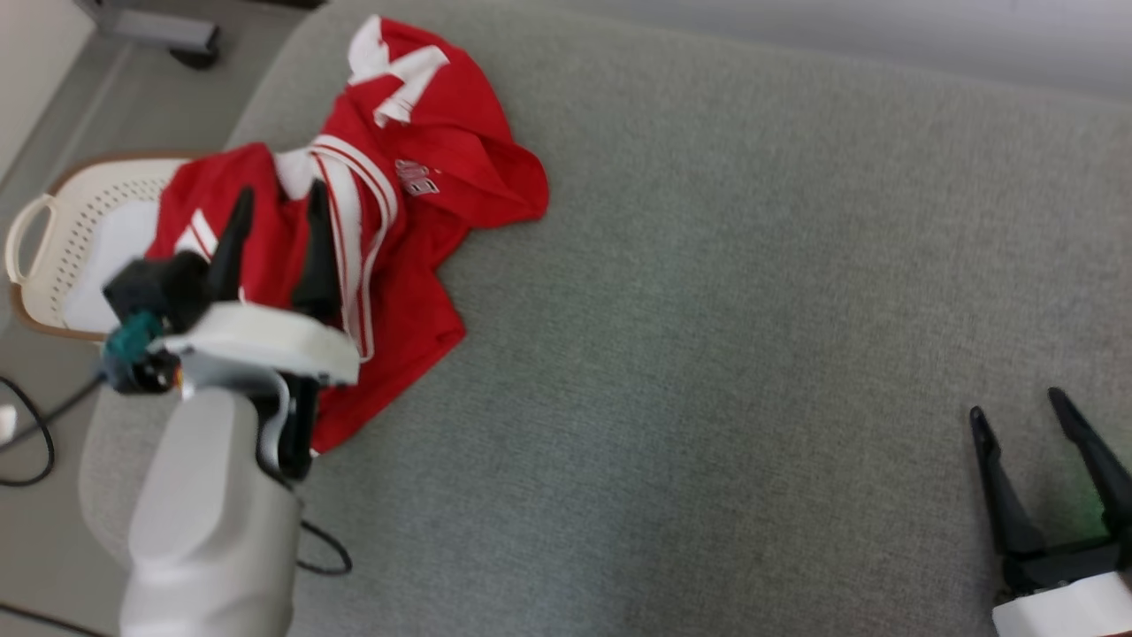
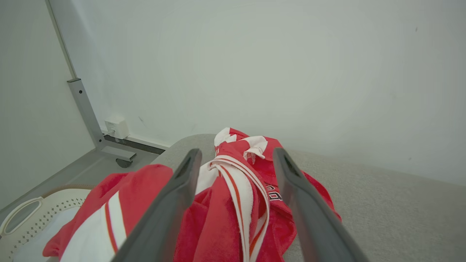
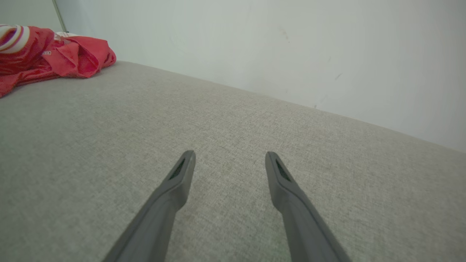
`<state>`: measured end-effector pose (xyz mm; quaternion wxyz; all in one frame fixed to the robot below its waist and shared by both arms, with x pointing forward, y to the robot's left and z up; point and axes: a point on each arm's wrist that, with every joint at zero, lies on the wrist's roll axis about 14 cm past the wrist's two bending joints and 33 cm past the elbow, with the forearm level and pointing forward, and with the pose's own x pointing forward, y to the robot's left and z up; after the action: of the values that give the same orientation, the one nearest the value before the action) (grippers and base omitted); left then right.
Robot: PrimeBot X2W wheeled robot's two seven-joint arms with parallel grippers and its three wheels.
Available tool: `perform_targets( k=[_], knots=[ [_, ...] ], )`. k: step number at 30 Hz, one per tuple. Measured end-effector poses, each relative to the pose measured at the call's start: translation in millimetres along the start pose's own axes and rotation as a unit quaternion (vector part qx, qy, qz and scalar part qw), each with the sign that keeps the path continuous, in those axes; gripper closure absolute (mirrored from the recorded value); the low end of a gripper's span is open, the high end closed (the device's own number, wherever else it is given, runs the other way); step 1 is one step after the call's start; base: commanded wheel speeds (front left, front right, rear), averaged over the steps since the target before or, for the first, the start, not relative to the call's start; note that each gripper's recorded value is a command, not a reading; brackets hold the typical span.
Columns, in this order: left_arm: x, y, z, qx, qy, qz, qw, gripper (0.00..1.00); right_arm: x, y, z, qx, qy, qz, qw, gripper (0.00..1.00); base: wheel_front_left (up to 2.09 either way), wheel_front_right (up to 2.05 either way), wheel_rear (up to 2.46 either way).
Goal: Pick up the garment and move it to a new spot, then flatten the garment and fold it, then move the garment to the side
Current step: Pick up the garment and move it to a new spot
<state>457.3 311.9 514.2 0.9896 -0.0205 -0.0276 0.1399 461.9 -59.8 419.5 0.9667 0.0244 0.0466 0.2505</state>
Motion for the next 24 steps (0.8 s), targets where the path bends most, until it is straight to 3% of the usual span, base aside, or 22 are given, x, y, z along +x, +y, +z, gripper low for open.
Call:
perform_targets(
  k=[5, 11, 12, 13, 14, 19, 24],
  knots=[
    [40, 3, -36, 0.027, 0.056, 0.015, 0.998, 0.0, 3, -22, -25, -0.008, 0.021, -0.009, 1.0, 0.0, 0.0, 0.0, 0.0],
    [49, 5, -92, 0.051, 0.168, 0.028, 0.984, 0.0, 1, -31, -27, -0.005, 0.017, -0.022, 1.0, 0.0, 0.0, 0.0, 0.0],
    [50, 3, -96, 0.052, 0.176, 0.026, 0.983, 0.23, 0, -32, -26, -0.004, 0.015, -0.025, 1.0, 0.0, 0.0, 0.0, 0.0],
    [51, 0, -98, 0.05, 0.181, 0.023, 0.982, 0.71, -1, -32, -24, -0.002, 0.014, -0.028, 1.0, 0.0, 0.0, 0.0, 0.0],
    [52, -2, -98, 0.045, 0.18, 0.02, 0.982, 1.0, -2, -32, -23, -0.001, 0.013, -0.03, 0.999, 0.0, 0.0, 0.0, 0.0],
    [56, -6, -78, 0.041, 0.152, 0.007, 0.988, 1.0, -13, -28, -20, 0.005, 0.019, -0.039, 0.999, 0.0, 0.0, 0.0, 0.0],
    [68, -10, -20, 0.034, 0.077, -0.008, 0.996, 1.0, -30, -23, -9, 0.014, 0.017, -0.053, 0.998, 0.0, 0.0, 0.0, 0.0]
  ],
)
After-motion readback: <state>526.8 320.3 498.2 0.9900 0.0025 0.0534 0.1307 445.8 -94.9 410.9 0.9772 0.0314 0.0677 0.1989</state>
